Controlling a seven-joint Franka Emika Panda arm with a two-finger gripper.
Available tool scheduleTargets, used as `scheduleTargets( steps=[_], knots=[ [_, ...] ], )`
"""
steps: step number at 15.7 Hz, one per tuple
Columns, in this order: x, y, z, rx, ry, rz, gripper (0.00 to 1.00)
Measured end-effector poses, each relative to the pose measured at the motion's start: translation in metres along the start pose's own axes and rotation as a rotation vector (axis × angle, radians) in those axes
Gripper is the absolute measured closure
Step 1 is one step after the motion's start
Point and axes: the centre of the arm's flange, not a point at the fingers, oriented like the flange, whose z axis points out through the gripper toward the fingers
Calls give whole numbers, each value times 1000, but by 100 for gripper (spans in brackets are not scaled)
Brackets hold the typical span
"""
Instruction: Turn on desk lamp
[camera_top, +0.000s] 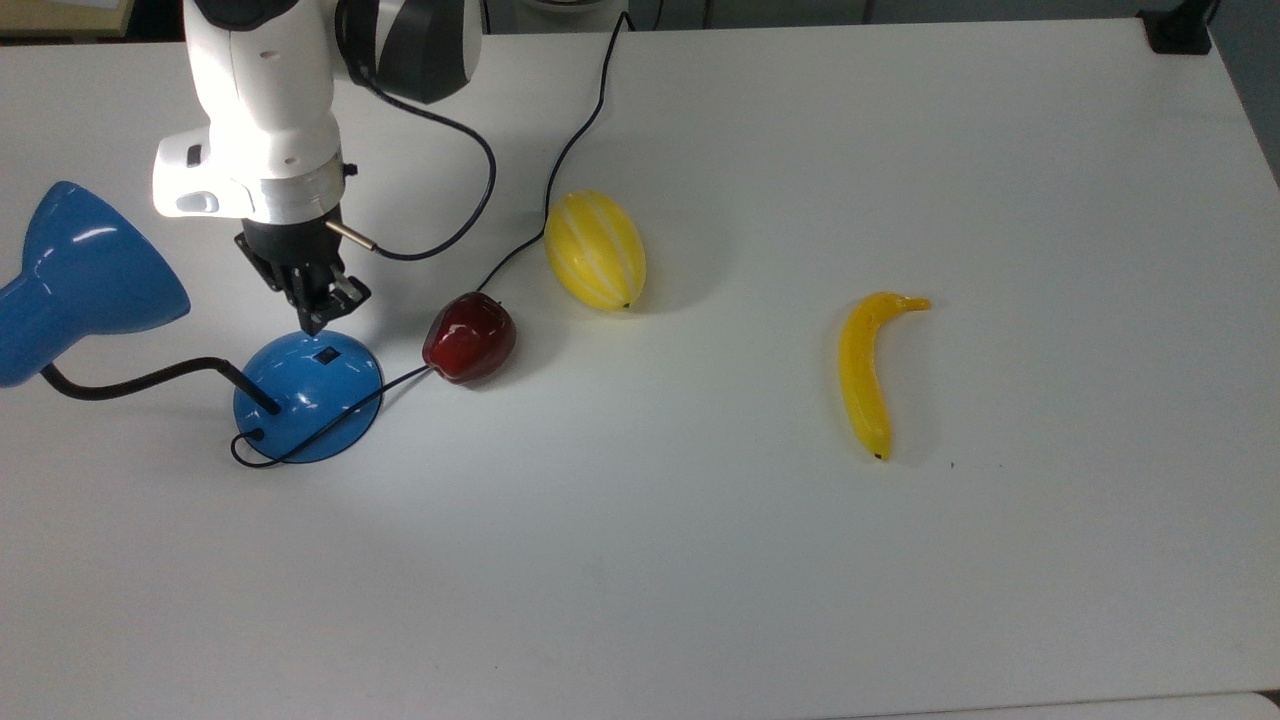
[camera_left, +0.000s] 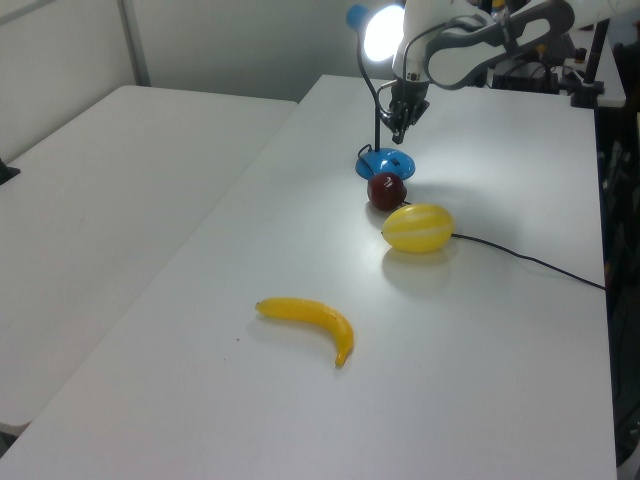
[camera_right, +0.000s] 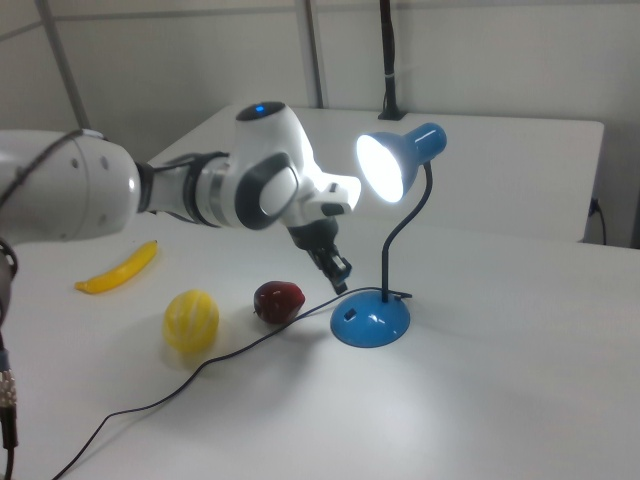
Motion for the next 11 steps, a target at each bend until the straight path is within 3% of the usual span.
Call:
scheduleTargets(
  steps=[3,8,11],
  knots=[
    [-23,-26,-42,-21,-80,-41,99],
    [-80,-46,-139,35,-275,-206,99],
    [-112,-37,-182,53,-312,-299,97]
  ],
)
